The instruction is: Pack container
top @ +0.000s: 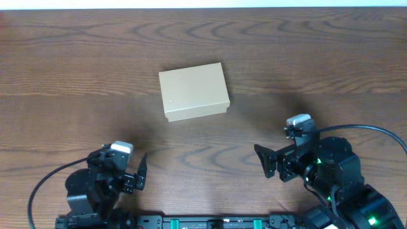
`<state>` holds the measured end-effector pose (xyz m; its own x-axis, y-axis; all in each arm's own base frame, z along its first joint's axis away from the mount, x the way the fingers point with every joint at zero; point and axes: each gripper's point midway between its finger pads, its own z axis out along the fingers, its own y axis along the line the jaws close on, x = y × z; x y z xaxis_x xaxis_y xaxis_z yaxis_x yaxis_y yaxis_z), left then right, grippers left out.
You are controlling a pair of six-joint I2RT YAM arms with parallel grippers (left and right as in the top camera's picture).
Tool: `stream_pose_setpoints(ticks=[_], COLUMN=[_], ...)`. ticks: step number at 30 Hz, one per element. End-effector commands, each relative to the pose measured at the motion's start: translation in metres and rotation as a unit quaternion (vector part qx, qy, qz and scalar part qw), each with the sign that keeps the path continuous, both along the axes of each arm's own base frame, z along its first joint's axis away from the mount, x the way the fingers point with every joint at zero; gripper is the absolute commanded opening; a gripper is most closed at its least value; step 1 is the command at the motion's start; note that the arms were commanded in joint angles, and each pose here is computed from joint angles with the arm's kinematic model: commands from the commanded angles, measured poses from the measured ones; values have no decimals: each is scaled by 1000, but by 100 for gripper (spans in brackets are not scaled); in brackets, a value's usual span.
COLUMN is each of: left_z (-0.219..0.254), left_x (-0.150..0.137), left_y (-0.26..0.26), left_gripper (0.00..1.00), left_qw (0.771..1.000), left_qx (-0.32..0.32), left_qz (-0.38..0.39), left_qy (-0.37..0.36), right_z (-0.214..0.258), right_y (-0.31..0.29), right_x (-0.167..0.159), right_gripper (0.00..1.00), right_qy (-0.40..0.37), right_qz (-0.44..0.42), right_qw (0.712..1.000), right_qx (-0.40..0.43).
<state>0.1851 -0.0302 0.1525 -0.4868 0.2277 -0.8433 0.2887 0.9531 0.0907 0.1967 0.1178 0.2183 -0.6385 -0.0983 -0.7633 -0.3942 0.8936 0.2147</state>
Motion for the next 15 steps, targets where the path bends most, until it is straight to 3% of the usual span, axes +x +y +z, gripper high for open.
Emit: stream_pose_setpoints(ticks=[1, 12, 15], left_z=[-16, -56, -63], left_x=[-2, -3, -3], left_y=[0, 9, 18], left_gripper=[95, 96, 95], left_qw=[998, 998, 998], left_qx=[49, 68, 49], left_qz=[-32, -13, 32], left_qy=[-10, -5, 12], right_z=[-2, -2, -2], right_y=[-3, -3, -3], right_x=[2, 2, 2], right_gripper=[99, 99, 99], right_qy=[3, 3, 3], right_qz=[-11, -12, -12], right_qw=[1000, 1000, 1000], right_qx=[1, 2, 2])
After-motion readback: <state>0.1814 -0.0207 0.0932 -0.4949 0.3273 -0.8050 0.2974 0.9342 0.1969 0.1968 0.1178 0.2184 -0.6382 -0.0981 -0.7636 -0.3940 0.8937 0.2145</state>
